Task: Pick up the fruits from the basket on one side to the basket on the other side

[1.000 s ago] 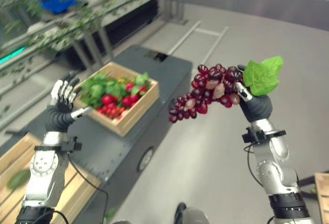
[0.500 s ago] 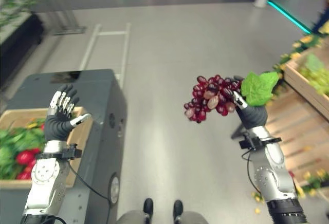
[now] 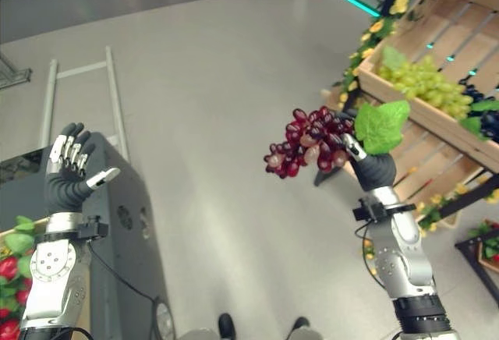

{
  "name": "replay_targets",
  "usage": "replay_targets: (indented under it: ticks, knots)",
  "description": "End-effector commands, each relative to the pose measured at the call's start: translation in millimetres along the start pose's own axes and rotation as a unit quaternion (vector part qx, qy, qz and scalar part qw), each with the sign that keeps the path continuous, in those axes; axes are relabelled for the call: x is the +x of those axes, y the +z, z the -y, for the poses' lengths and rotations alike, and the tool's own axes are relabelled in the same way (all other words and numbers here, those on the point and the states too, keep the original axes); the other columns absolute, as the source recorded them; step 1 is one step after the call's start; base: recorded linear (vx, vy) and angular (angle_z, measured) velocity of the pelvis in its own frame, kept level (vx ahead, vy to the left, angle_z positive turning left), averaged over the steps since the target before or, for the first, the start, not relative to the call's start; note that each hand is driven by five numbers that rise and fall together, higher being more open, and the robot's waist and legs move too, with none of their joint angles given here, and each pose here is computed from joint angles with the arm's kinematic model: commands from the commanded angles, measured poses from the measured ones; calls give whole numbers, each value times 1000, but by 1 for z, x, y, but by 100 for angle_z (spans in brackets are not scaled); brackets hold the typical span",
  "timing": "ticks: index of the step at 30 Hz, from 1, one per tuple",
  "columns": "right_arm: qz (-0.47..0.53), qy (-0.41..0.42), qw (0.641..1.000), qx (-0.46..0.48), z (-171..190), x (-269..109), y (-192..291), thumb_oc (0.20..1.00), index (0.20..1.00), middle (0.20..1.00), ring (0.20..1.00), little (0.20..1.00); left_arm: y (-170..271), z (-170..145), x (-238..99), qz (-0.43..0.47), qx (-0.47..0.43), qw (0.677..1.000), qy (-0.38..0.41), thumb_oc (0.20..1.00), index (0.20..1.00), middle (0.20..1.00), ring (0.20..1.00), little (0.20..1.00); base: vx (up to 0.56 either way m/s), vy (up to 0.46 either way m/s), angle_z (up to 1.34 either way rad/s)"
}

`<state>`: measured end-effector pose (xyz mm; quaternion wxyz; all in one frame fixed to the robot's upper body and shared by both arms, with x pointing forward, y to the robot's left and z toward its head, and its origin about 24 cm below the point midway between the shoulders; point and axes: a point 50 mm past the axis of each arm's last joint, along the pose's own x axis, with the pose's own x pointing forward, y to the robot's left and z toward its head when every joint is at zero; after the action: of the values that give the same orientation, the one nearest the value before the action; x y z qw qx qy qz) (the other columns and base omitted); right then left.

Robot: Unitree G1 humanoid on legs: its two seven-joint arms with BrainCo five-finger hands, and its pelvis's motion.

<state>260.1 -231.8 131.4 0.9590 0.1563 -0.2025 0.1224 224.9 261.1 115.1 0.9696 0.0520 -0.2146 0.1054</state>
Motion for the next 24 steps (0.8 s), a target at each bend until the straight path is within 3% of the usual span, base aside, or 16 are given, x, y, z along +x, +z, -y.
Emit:
replay_targets:
  ticks: [1,13,24]
  knots:
    - [102,30,994,-15,-7,16,39,200,200,200,200,200,28,-3,10,79,19,997,-9,1000,1000,1000,1000,1000,78,-146,-29]
    - [114,8,993,-3,0,16,45,200,200,200,200,200,19,3,10,57,-1,998,-10,1000,1000,1000,1000,1000,20,-185,-10]
    - [103,-5,995,3,-1,17,32,200,200,200,200,200,11,-3,-2,31,13,999,-2,1000,1000,1000,1000,1000,127,82,-46]
